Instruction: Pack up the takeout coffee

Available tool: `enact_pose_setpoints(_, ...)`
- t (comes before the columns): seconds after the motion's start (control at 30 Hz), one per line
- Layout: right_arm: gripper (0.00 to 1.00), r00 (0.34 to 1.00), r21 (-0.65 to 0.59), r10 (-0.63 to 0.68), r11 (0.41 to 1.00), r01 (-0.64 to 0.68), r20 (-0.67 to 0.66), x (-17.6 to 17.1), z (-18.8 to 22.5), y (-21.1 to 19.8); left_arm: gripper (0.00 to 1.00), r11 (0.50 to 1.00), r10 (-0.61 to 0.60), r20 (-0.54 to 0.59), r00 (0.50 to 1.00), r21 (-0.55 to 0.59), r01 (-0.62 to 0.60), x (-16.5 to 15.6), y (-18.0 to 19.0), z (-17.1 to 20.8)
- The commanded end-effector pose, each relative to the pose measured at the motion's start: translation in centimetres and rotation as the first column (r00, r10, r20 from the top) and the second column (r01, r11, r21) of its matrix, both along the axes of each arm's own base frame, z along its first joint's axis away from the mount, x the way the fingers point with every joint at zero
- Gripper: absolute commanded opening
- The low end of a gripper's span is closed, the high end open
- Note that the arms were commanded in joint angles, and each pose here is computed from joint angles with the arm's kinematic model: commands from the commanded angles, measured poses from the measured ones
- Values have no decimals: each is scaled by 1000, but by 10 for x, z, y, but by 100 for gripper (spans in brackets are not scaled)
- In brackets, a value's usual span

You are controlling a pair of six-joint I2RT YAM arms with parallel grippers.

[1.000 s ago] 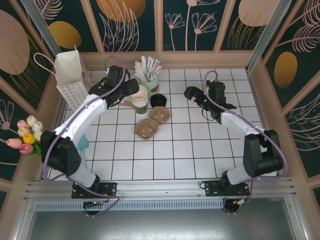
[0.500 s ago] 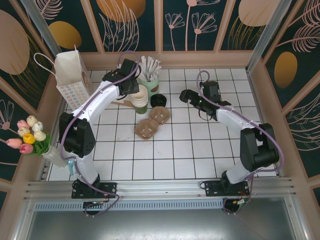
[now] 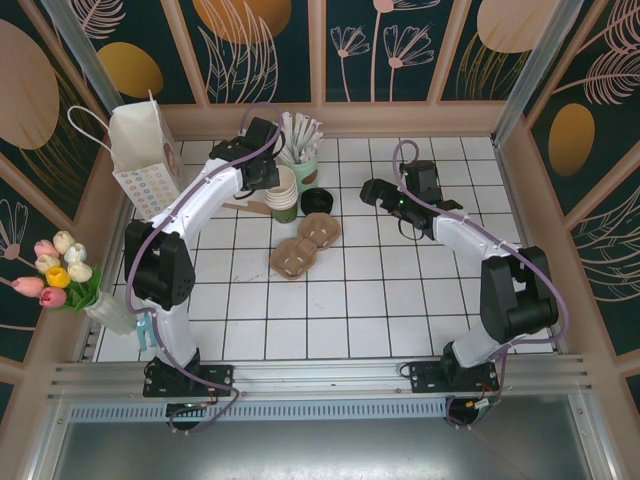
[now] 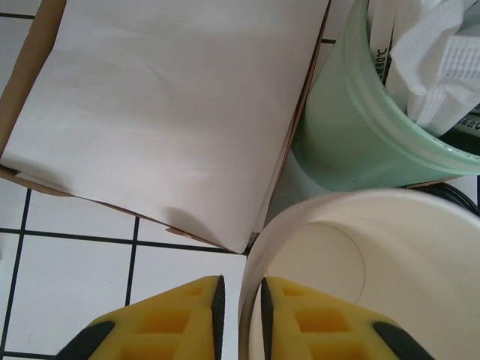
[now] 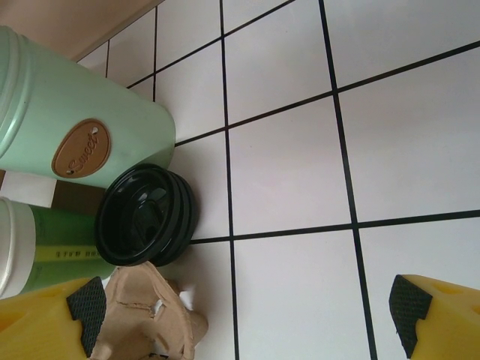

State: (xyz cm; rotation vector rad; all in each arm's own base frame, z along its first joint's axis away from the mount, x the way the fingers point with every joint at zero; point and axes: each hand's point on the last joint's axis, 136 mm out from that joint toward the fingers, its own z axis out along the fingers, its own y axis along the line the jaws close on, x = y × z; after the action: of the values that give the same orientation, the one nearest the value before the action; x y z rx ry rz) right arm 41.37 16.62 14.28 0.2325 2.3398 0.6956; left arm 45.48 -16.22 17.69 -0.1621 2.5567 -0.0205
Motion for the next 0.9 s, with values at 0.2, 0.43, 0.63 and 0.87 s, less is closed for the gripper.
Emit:
enact_pose_setpoints(0.2, 99, 1000, -26, -3, 1000, 3, 9, 1, 4, -1, 9, 1000, -24, -11, 1000, -5, 24, 0, -5, 3)
enact_pose_setpoints(0.43, 99, 1000, -34, -7, 999, 8, 13, -1, 6, -3, 0, 999, -43, 15, 999, -24, 43, 3, -9, 18)
enact_pose_setpoints(0.63, 99, 1000, -35, 8, 999, -7, 15, -2, 9, -1, 0, 993, -64, 91, 994, -98, 73, 5, -18, 47)
enact_pose_setpoints(0.87, 99, 1000, -49, 17, 999, -16, 10, -3, 9, -1, 0, 990, -51, 91, 995, -125, 62, 2, -13, 51)
